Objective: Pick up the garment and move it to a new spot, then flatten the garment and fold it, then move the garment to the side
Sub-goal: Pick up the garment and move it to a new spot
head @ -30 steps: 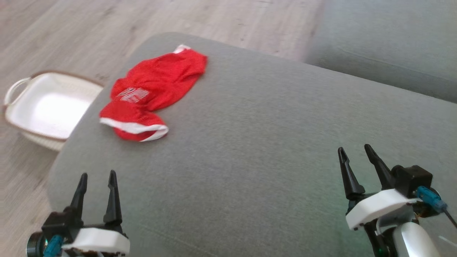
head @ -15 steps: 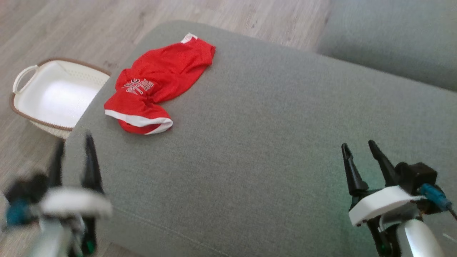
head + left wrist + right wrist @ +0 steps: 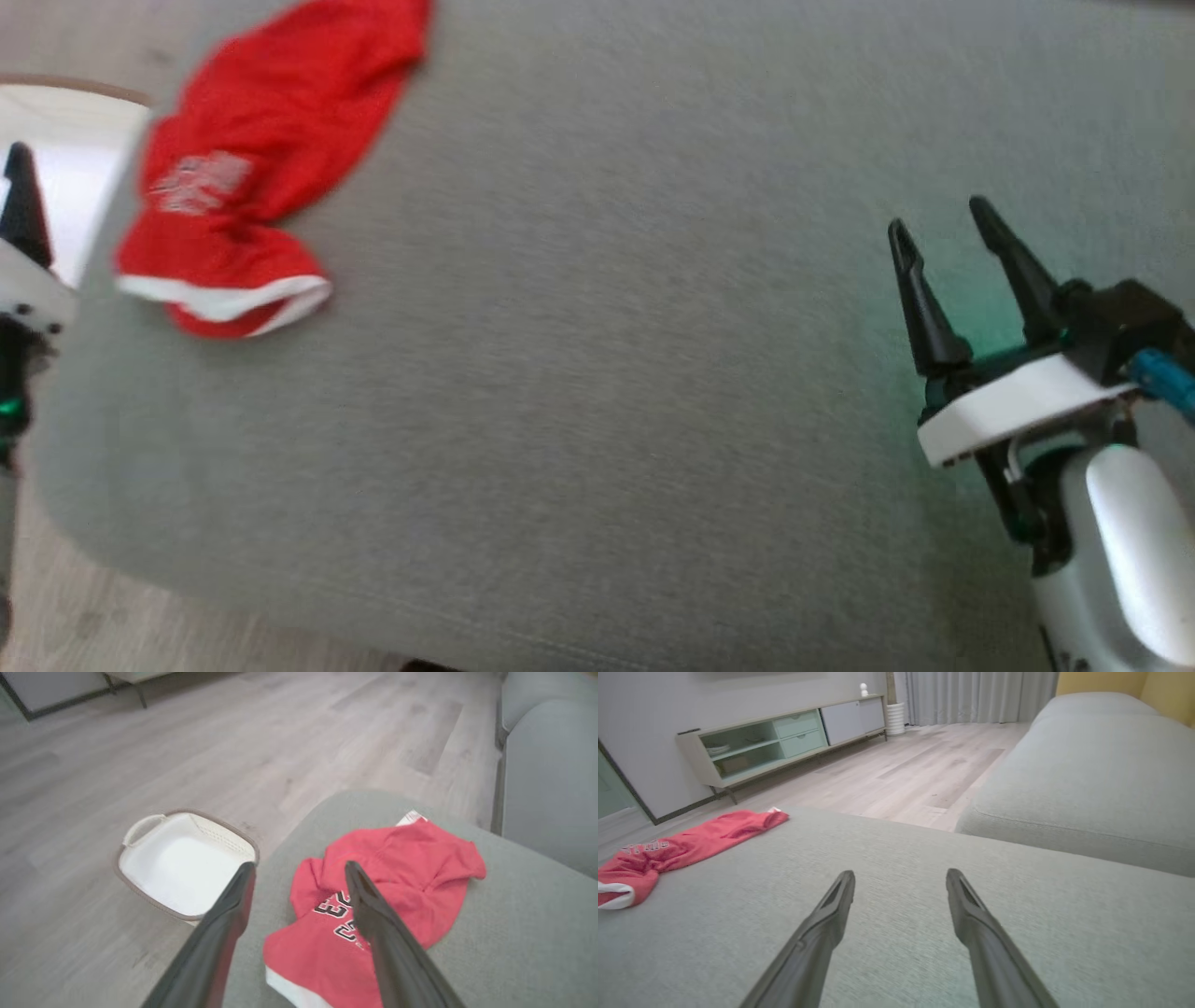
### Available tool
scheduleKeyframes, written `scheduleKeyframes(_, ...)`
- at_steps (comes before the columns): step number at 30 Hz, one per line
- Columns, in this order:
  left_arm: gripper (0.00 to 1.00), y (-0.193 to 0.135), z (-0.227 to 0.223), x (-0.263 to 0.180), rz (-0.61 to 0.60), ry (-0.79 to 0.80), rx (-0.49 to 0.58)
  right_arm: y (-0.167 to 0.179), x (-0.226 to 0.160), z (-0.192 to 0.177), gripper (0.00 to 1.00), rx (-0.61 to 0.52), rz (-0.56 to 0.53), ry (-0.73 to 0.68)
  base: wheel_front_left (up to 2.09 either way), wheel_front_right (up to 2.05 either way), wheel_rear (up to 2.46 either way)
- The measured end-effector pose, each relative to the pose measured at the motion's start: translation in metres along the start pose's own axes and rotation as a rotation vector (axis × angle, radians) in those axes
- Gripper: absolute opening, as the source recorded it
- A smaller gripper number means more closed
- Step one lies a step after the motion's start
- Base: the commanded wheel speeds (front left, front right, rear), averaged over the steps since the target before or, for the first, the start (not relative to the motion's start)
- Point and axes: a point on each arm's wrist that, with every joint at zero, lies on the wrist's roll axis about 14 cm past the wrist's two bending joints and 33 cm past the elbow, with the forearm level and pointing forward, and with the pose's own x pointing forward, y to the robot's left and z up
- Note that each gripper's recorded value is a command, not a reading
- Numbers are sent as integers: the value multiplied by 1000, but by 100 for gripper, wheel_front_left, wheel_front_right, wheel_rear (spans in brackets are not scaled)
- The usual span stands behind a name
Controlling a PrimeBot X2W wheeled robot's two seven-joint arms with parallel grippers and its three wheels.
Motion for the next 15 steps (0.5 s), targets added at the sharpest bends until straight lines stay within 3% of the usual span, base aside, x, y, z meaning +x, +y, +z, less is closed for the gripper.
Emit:
scheduleKeyframes(6, 100, -20, -69, 50, 6, 297, -74, -47, -8, -21, 100, 0, -101, 32, 0, 0, 0)
scheduleKeyframes(10, 100, -32, -133, 62, 45, 561, -129, -73, -20, -30, 100, 0, -170, 49, 0, 0, 0)
scheduleKeyframes(13, 100, -38, -151, 68, 82, 665, -162, -89, -31, -36, 100, -1, -218, 59, 0, 0, 0)
scheduleKeyframes(14, 40, -41, -155, 69, 85, 708, -170, -93, -35, -38, 100, -2, -231, 65, 0, 0, 0)
scheduleKeyframes(15, 0, -43, -155, 69, 82, 731, -170, -96, -38, -38, 100, -3, -243, 66, 0, 0, 0)
